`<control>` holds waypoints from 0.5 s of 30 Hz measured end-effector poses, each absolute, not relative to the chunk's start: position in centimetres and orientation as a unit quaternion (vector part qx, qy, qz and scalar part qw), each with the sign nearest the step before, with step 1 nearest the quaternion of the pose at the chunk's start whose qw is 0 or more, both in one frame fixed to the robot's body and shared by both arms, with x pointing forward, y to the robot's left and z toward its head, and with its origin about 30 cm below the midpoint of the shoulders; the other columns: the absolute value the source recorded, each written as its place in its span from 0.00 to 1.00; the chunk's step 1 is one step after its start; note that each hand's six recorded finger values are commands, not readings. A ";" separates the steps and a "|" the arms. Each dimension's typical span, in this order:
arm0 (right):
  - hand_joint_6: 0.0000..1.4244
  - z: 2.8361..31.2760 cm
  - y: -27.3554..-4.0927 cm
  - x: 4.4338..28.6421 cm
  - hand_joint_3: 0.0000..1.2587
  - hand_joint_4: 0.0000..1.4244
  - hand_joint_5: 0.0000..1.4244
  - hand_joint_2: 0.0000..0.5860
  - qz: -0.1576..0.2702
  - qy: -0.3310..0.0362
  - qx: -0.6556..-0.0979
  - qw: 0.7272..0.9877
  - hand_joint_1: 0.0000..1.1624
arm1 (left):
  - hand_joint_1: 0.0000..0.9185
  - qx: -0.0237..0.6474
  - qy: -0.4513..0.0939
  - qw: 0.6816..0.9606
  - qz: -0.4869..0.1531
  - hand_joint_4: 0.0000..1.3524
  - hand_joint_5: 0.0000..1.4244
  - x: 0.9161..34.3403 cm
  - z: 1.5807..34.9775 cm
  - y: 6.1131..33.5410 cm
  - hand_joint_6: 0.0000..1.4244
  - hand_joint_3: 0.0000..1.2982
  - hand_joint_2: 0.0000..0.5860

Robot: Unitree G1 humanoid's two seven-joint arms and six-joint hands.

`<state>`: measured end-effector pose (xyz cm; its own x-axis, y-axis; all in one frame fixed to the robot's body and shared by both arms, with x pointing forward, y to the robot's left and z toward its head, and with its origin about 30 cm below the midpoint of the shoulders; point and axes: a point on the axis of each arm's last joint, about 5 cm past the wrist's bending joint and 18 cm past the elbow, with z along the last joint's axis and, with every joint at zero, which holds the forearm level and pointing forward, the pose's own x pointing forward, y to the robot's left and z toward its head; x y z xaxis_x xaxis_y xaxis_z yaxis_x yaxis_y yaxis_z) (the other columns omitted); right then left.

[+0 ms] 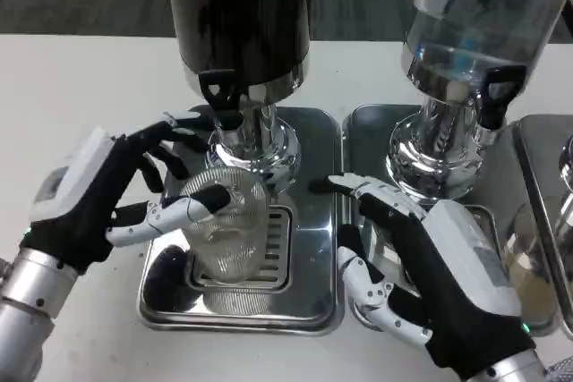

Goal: Grasp the cup under the faucet to collect the drink, then remove the cup.

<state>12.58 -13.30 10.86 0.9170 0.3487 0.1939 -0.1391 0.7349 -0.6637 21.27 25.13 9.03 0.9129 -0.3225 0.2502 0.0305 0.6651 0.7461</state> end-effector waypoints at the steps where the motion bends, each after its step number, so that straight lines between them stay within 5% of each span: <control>1: 0.21 10.8 -13.3 12.6 0.23 0.15 0.12 1.00 0.133 -0.154 -0.339 0.919 0.31 | 0.12 0.394 -0.187 0.895 -0.094 0.29 0.38 21.0 9.2 25.4 0.54 0.28 0.16; 5: 0.21 10.6 -13.3 12.6 0.23 0.15 0.12 1.00 0.134 -0.149 -0.338 0.919 0.31 | 0.01 0.386 -0.187 0.900 -0.082 0.24 0.28 20.3 9.9 26.7 0.38 0.25 0.19; 15: 0.22 10.5 -13.1 12.3 0.23 0.15 0.12 1.00 0.140 -0.145 -0.335 0.921 0.32 | 0.00 0.290 -0.191 0.934 -0.090 0.24 0.26 19.4 12.1 30.4 0.31 0.28 0.18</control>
<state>12.31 -13.07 10.47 0.9189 0.3549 0.1722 -0.1614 0.7365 -0.6569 19.39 30.36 12.08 0.9113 -0.2779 0.3037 0.0569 0.8158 0.5756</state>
